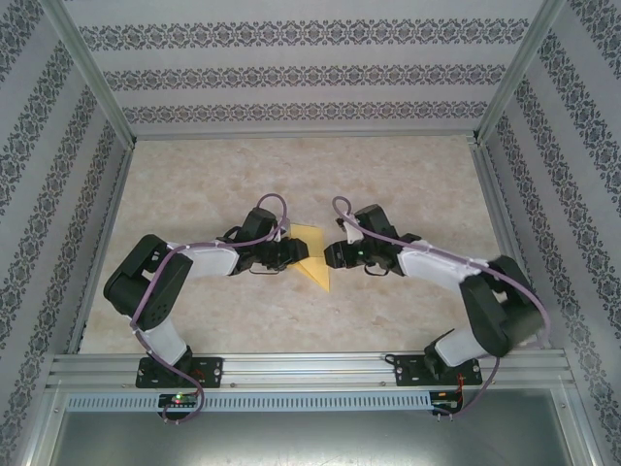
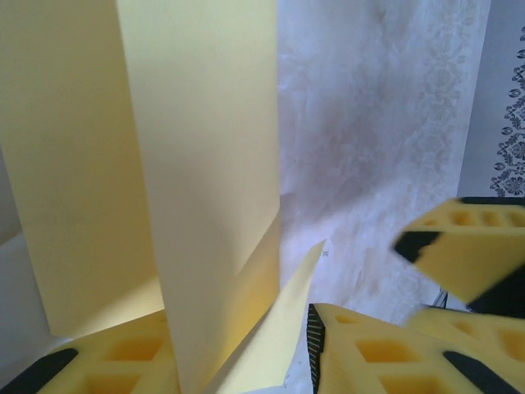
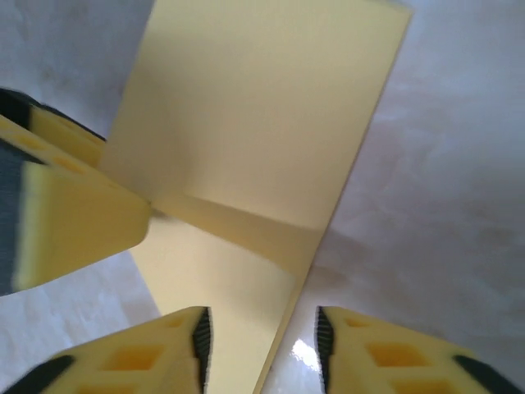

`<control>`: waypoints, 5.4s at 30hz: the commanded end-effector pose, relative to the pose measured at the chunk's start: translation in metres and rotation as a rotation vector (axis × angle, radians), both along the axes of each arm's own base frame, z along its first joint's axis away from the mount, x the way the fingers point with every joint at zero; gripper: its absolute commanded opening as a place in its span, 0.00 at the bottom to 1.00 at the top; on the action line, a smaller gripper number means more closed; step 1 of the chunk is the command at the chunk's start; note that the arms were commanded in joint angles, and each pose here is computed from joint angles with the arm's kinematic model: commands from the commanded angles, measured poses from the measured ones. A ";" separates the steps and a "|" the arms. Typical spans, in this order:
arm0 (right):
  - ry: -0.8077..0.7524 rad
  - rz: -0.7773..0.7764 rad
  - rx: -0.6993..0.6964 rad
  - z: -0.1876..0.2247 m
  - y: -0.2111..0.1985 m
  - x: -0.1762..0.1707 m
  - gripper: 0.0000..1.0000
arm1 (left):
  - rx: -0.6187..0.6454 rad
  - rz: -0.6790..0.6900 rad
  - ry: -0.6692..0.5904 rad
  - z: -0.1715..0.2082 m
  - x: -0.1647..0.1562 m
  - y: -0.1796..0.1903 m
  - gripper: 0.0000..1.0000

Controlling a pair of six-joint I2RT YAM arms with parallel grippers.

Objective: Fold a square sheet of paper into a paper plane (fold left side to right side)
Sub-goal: Fourth fold the wing at the center of the table.

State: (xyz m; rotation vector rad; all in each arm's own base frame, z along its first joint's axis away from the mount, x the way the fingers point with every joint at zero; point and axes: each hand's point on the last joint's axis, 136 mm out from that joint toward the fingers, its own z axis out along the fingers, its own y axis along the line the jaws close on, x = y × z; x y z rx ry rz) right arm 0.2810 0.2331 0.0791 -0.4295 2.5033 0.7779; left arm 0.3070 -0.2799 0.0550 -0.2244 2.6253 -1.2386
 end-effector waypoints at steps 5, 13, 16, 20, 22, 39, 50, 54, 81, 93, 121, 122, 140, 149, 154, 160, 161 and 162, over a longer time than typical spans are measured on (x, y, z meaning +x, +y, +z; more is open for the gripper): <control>-0.142 0.029 -0.184 0.004 -0.004 -0.036 0.54 | -0.051 -0.008 -0.066 0.032 0.008 -0.012 0.40; -0.202 0.061 -0.296 -0.017 0.025 -0.043 0.54 | -0.054 -0.014 -0.065 0.039 0.008 -0.015 0.39; -0.207 0.078 -0.312 -0.022 0.034 -0.042 0.54 | -0.051 -0.011 -0.064 0.040 0.009 -0.015 0.39; -0.209 0.087 -0.335 -0.028 0.039 -0.042 0.53 | -0.056 -0.010 -0.066 0.042 0.010 -0.017 0.36; -0.209 0.089 -0.336 -0.029 0.041 -0.041 0.52 | -0.057 -0.012 -0.067 0.043 0.010 -0.018 0.33; -0.190 0.080 -0.370 -0.043 0.043 -0.039 0.32 | -0.046 -0.011 -0.069 0.045 0.011 -0.018 0.24; -0.169 0.082 -0.386 -0.050 0.040 -0.041 0.12 | -0.011 -0.008 -0.081 0.047 0.008 -0.011 0.36; -0.165 0.079 -0.382 -0.051 0.039 -0.042 0.07 | 0.004 -0.005 -0.087 0.049 0.006 -0.007 0.44; -0.006 0.077 -0.080 -0.047 0.045 -0.047 0.03 | -0.025 0.097 -0.065 0.036 0.008 0.041 0.44; 0.033 0.066 0.003 -0.042 0.044 -0.044 0.03 | -0.049 0.014 -0.030 0.019 0.026 0.003 0.42; 0.119 0.046 0.065 -0.054 0.041 -0.041 0.07 | 0.056 -0.005 0.073 -0.028 0.023 -0.003 0.44; 0.117 0.045 0.067 -0.054 0.041 -0.041 0.08 | 0.062 -0.005 0.077 -0.030 0.022 -0.002 0.45; 0.110 0.046 0.144 -0.030 0.040 -0.034 0.30 | 0.098 -0.005 0.092 -0.036 0.021 0.002 0.45; 0.151 -0.007 0.313 -0.001 0.034 -0.004 0.45 | 0.095 -0.004 0.088 -0.034 0.021 0.002 0.45; 0.182 -0.012 0.329 -0.004 0.042 0.009 0.43 | 0.094 -0.005 0.089 -0.033 0.021 0.002 0.45; 0.228 -0.021 0.344 -0.017 0.049 0.015 0.34 | 0.091 -0.006 0.088 -0.033 0.020 0.002 0.45; 0.231 -0.022 0.344 -0.019 0.049 0.016 0.32 | 0.092 -0.004 0.087 -0.033 0.020 0.002 0.45; 0.235 -0.023 0.342 -0.020 0.049 0.016 0.28 | 0.090 -0.005 0.086 -0.032 0.020 0.002 0.45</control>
